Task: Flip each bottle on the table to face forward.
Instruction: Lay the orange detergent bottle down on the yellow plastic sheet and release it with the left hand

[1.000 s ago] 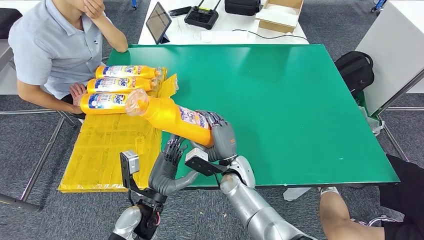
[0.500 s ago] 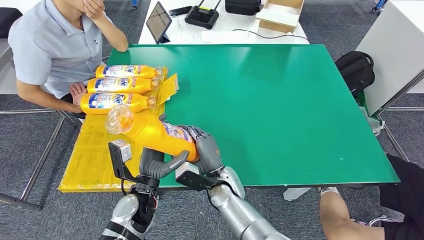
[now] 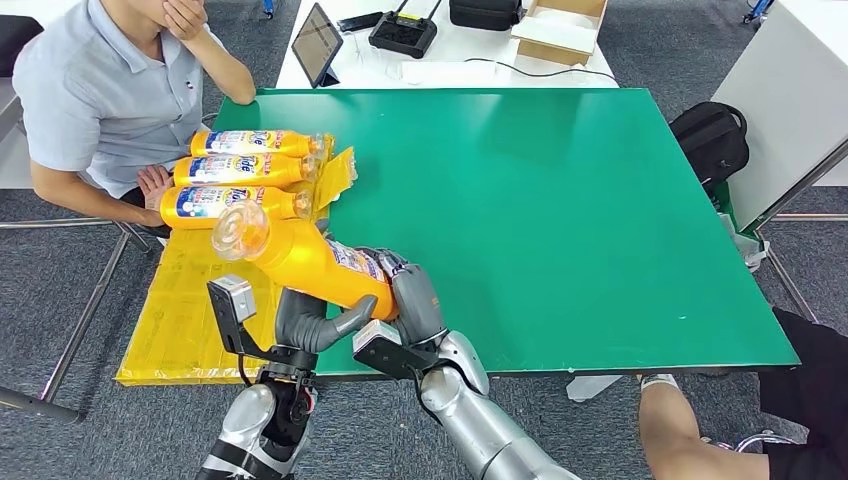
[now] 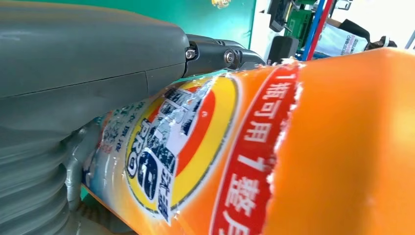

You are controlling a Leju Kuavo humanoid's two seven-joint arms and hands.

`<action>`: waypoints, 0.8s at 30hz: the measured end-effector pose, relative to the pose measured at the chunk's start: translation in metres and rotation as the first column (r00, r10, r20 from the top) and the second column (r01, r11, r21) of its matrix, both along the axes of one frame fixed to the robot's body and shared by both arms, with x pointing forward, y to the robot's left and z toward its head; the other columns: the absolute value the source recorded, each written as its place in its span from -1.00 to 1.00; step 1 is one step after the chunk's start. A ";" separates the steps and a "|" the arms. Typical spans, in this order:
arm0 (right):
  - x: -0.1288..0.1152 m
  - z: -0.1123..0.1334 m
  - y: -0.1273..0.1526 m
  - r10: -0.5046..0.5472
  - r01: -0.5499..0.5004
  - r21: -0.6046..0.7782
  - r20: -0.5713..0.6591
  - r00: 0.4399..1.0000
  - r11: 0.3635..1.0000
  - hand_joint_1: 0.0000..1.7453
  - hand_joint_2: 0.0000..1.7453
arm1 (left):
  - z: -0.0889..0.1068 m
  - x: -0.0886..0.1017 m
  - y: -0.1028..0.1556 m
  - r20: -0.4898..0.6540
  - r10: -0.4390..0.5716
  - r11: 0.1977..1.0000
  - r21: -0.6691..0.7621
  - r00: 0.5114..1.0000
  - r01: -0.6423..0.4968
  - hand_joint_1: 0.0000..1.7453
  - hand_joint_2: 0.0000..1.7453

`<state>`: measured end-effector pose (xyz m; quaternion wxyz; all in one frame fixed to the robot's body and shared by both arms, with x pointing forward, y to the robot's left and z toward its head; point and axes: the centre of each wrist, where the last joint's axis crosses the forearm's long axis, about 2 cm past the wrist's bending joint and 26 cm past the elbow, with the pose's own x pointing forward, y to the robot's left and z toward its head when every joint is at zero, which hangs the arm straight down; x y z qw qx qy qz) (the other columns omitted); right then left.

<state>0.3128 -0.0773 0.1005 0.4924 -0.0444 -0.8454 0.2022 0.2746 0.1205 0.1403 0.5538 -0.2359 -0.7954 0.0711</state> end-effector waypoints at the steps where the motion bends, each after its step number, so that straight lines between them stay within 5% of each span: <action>1: 0.000 0.000 0.000 0.003 -0.003 -0.001 -0.002 1.000 1.000 0.13 1.00 | 0.000 0.000 0.000 0.000 -0.002 1.000 -0.003 1.000 0.002 0.05 1.00; 3: -0.001 -0.001 0.001 0.012 -0.012 -0.003 -0.007 1.000 1.000 -0.50 1.00 | 0.000 0.000 0.000 -0.005 -0.008 1.000 -0.010 1.000 0.008 0.96 1.00; 5: -0.002 -0.002 0.001 0.018 -0.018 -0.008 -0.008 1.000 1.000 -0.88 1.00 | 0.001 0.000 0.000 -0.010 -0.013 1.000 -0.017 1.000 0.013 1.00 1.00; 9: -0.006 -0.006 0.004 0.047 -0.047 -0.029 -0.004 0.999 0.998 -1.00 -1.00 | 0.002 0.003 0.002 -0.023 -0.014 0.999 -0.044 1.000 0.013 1.00 1.00; 24: -0.020 -0.014 0.010 0.079 -0.073 -0.091 0.065 0.995 0.993 -1.00 -1.00 | 0.005 0.010 0.010 -0.034 -0.015 0.996 -0.091 0.999 0.012 1.00 1.00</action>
